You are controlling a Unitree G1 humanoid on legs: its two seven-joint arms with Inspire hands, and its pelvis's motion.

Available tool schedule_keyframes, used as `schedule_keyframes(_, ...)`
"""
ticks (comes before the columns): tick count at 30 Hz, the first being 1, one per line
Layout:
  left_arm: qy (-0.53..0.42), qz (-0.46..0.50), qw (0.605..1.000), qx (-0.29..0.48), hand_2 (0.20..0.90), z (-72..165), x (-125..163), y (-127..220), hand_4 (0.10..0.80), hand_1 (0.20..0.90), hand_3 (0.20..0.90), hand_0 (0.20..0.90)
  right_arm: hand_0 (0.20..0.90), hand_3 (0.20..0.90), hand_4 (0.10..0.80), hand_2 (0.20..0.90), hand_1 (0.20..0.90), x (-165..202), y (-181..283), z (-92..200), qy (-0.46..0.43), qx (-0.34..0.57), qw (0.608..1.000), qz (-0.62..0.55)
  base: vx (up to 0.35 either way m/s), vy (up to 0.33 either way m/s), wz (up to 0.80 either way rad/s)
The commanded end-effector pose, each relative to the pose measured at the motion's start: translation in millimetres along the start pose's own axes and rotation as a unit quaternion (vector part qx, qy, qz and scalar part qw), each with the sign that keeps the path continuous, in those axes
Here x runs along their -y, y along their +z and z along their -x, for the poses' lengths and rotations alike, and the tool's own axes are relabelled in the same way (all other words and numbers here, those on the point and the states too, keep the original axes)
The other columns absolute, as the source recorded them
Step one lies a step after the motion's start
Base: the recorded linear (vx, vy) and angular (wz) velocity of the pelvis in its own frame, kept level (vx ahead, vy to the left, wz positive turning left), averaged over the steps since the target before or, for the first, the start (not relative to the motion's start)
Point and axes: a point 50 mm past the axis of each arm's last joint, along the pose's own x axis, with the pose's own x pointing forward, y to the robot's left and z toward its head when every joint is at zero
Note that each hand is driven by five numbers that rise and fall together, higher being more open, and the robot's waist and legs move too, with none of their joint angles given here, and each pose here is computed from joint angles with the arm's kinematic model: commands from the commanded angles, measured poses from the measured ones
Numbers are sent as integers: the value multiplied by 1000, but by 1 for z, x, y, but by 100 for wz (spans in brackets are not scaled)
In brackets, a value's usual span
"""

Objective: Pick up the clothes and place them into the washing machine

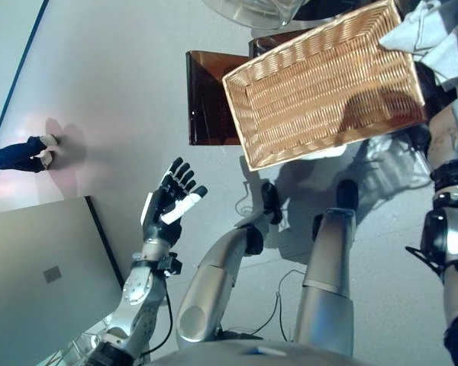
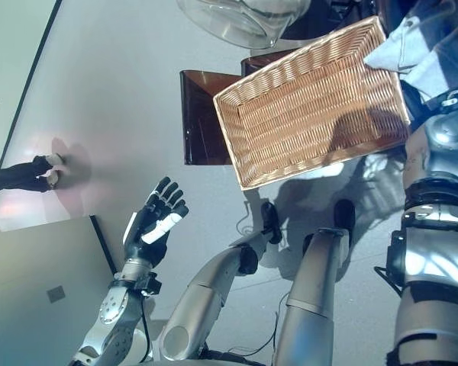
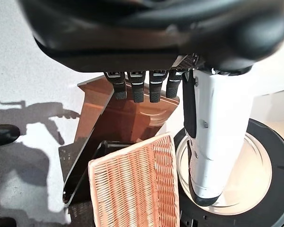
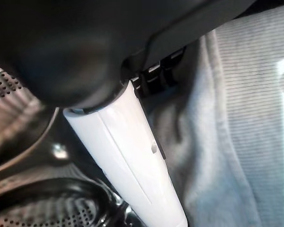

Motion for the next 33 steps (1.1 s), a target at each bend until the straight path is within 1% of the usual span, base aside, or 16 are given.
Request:
schedule_keyframes(1, 25, -29, 995, 91, 900, 1, -19, 34, 800, 900, 900, 900, 900, 900, 800, 900, 900, -2, 21, 2, 8, 77, 997, 1, -23, 47, -3)
schedule_keyframes(3, 26, -31, 995, 95, 900, 2, -21, 35, 800, 900, 900, 900, 900, 900, 800, 900, 900, -8, 10, 16, 40, 96, 994, 40, -18, 55, -2)
schedule_keyframes(8, 29, -40, 994, 97, 900, 4, -24, 37, 800, 900, 900, 900, 900, 900, 800, 900, 900, -13, -4, 29, 75, 119, 984, 108, 30, 45, -4)
schedule_keyframes(9, 32, -45, 993, 100, 900, 5, -27, 38, 800, 900, 900, 900, 900, 900, 800, 900, 900, -14, -11, 34, 90, 137, 975, 151, -4, 30, -6)
schedule_keyframes(10, 34, -45, 993, 102, 900, 5, -28, 39, 800, 900, 900, 900, 900, 900, 800, 900, 900, -15, -14, 38, 100, 143, 971, 164, 94, 46, -7)
schedule_keyframes(15, 38, -47, 993, 101, 900, 8, -30, 39, 800, 900, 900, 900, 900, 900, 800, 900, 900, -22, -23, 49, 123, 154, 959, 205, 3, 9, -2)
schedule_keyframes(16, 42, -50, 993, 102, 900, 8, -31, 39, 800, 900, 900, 900, 900, 900, 800, 900, 900, -26, -24, 55, 140, 176, 947, 229, 0, 0, 0)
schedule_keyframes(19, 43, -51, 992, 104, 900, 8, -31, 40, 800, 900, 900, 900, 900, 900, 800, 900, 900, -29, -31, 66, 156, 183, 940, 244, 4, 2, -2)
schedule_keyframes(23, 45, -52, 992, 103, 900, 10, -32, 39, 800, 900, 900, 900, 900, 900, 800, 900, 900, -31, -36, 70, 157, 197, 928, 275, 7, 5, -3)
schedule_keyframes(25, 50, -54, 992, 103, 900, 11, -34, 39, 800, 900, 900, 900, 900, 900, 800, 900, 900, -29, -38, 69, 142, 237, 897, 344, 0, 0, 0)
schedule_keyframes(27, 48, -57, 992, 106, 900, 11, -34, 40, 800, 900, 900, 900, 900, 900, 800, 900, 900, -26, -35, 62, 104, 275, 863, 410, 0, 0, 0)
schedule_keyframes(28, 49, -57, 992, 106, 900, 11, -34, 40, 800, 900, 900, 900, 900, 900, 800, 900, 900, -27, -35, 63, 104, 276, 863, 411, 0, 0, 0)
schedule_keyframes(29, 46, -59, 991, 109, 900, 12, -35, 41, 800, 900, 900, 900, 900, 900, 800, 900, 900, -27, -36, 61, 96, 287, 846, 440, 7, 11, -4)
schedule_keyframes(31, 41, -61, 991, 114, 900, 12, -35, 43, 800, 900, 900, 900, 900, 900, 800, 900, 900, -26, -31, 56, 77, 333, 795, 501, 9, 16, -6)
schedule_keyframes(32, 32, -64, 991, 115, 900, 11, -34, 44, 800, 900, 900, 900, 900, 900, 800, 900, 900, -23, -32, 50, 65, 356, 749, 555, -90, 7, -4)
schedule_keyframes(33, 32, -63, 991, 115, 900, 11, -34, 44, 800, 900, 900, 900, 900, 900, 800, 900, 900, -23, -28, 49, 60, 370, 731, 570, 0, 0, 0)
